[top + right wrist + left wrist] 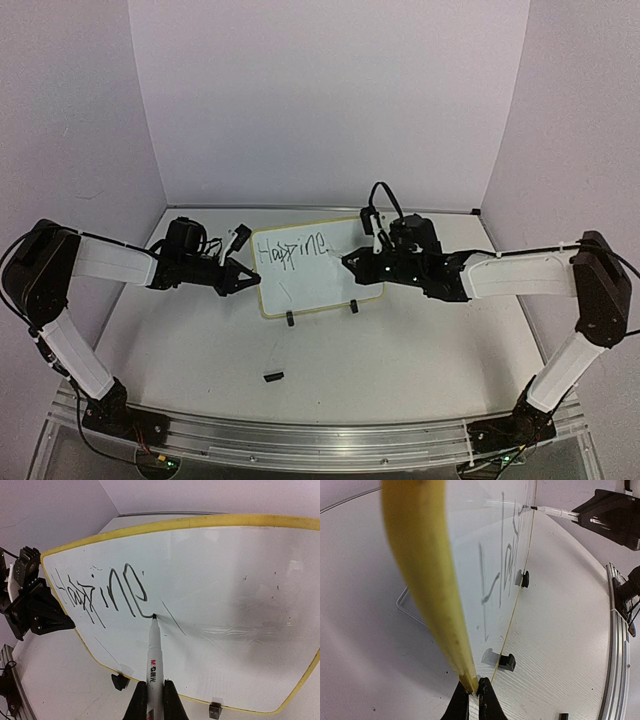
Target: Write a sentence on the whiteboard
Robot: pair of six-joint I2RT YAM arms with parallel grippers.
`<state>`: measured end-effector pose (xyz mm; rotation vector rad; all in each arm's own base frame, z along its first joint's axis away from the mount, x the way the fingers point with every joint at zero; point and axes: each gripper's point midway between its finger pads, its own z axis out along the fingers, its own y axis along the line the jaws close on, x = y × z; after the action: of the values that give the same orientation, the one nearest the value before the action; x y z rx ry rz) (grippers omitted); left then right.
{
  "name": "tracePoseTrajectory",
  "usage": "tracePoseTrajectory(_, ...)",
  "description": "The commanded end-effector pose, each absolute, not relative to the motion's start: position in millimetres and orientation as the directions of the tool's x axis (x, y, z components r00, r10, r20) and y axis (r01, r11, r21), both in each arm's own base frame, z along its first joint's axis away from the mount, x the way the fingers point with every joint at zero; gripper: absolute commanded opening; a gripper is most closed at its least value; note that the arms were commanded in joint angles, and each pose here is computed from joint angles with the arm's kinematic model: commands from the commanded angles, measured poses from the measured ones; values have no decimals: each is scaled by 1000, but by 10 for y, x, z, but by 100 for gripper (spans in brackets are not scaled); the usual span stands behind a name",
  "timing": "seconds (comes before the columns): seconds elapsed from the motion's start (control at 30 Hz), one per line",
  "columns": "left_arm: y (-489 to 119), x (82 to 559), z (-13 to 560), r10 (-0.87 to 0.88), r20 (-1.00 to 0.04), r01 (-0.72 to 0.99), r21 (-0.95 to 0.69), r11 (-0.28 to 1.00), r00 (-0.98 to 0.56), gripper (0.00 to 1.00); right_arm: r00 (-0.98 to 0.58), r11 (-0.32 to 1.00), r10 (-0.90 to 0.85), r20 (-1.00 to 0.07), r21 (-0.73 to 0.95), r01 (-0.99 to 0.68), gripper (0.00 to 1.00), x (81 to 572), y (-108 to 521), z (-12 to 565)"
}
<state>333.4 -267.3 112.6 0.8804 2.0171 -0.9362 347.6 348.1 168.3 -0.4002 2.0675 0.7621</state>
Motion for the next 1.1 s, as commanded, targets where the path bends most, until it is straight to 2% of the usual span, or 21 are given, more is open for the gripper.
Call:
tracePoseTrajectory(0.0, -2579, 3488, 1128, 294, -827, 781, -250, 572, -480, 0, -482, 763, 66, -874, 355, -540, 0, 3511, 3366, 2136)
tracePoseTrajectory(0.63, -2579, 3489, 1127, 294, -826, 781, -251, 572, -481, 0, -461, 774, 56, -886, 330, -541, 0, 3714, 3426, 2120)
tracePoseTrajectory(1.07, -2581, 3489, 1126, 295, -826, 782, -249, 572, -480, 0, -510, 738, 13, -860, 353, -576, 0, 3625, 3523, 1927)
